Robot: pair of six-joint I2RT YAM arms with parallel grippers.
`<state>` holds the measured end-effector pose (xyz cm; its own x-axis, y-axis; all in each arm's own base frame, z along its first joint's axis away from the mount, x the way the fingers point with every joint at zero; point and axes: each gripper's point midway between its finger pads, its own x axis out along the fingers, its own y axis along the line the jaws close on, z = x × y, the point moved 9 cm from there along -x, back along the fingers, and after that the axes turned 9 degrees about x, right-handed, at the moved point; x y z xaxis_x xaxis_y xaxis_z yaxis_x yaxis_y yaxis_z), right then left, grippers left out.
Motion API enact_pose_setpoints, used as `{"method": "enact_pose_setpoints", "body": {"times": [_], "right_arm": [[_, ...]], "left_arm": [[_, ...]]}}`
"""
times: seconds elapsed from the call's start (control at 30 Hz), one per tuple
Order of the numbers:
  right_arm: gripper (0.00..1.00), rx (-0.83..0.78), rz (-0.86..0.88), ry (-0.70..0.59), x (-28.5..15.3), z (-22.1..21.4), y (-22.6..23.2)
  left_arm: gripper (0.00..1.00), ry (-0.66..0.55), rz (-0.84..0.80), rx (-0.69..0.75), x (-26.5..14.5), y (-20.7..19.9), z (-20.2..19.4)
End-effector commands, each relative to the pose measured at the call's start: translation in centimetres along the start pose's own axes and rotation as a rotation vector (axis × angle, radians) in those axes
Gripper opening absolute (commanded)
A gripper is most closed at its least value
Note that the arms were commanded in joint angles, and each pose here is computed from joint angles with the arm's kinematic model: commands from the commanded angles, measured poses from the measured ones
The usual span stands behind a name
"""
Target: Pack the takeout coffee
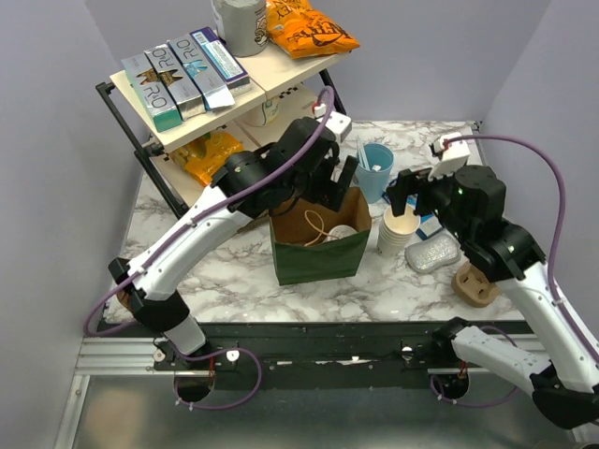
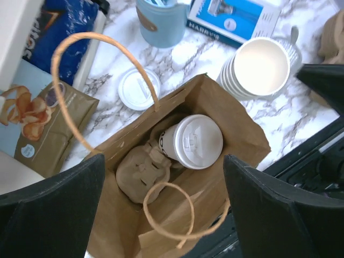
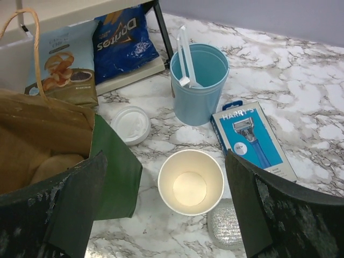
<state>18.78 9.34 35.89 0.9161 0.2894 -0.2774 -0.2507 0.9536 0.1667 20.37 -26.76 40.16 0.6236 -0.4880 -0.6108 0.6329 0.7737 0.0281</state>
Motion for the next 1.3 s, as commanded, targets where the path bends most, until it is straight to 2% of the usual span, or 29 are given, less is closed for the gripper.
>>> {"method": "enact_pose_setpoints", "body": {"times": [0.0, 0.03, 0.07, 0.17, 0.27, 0.33, 0.53, 0.8, 1.03, 1.27], "right_arm": [[1.00, -0.004, -0.018, -0.001, 2.5, 2.1, 0.5], [1.00, 0.001, -0.020, -0.015, 2.9, 3.2, 0.2], [1.00, -0.001, 0.019, 0.043, 4.7, 2.7, 0.4], [0.99, -0.002, 0.041, 0.105, 8.1, 3.2, -0.4], [0.92, -0.010, 0.087, 0.145, 10.4, 3.6, -0.4], [0.87, -0.010, 0.077, 0.202, 12.7, 2.9, -0.8], [0.82, -0.029, 0.116, 0.325, 16.7, 1.8, -0.9], [0.81, -0.044, 0.095, 0.420, 18.8, 0.3, -1.3], [0.79, -0.054, 0.130, 0.494, 20.4, -0.7, -1.2], [0.76, -0.089, 0.060, 0.527, 20.7, -1.2, -1.9]], "left_arm": [[0.99, -0.113, 0.067, -0.032, -4.3, 1.4, 1.0], [0.99, -0.123, 0.089, -0.038, -4.8, 1.7, 1.0], [0.99, -0.152, 0.101, -0.053, -6.0, 2.1, 1.0], [0.99, -0.197, 0.186, -0.117, -7.9, 3.3, 0.5], [0.99, -0.216, 0.284, -0.194, -9.3, 4.5, -1.2], [0.99, -0.187, 0.324, -0.238, -8.7, 5.1, -2.8], [0.99, -0.156, 0.421, -0.379, -9.1, 7.7, -6.1], [0.99, -0.106, 0.453, -0.438, -7.3, 9.7, -8.8], [0.99, -0.106, 0.450, -0.445, -7.2, 10.0, -9.6], [0.99, -0.119, 0.448, -0.448, -7.6, 10.1, -10.0]]}}
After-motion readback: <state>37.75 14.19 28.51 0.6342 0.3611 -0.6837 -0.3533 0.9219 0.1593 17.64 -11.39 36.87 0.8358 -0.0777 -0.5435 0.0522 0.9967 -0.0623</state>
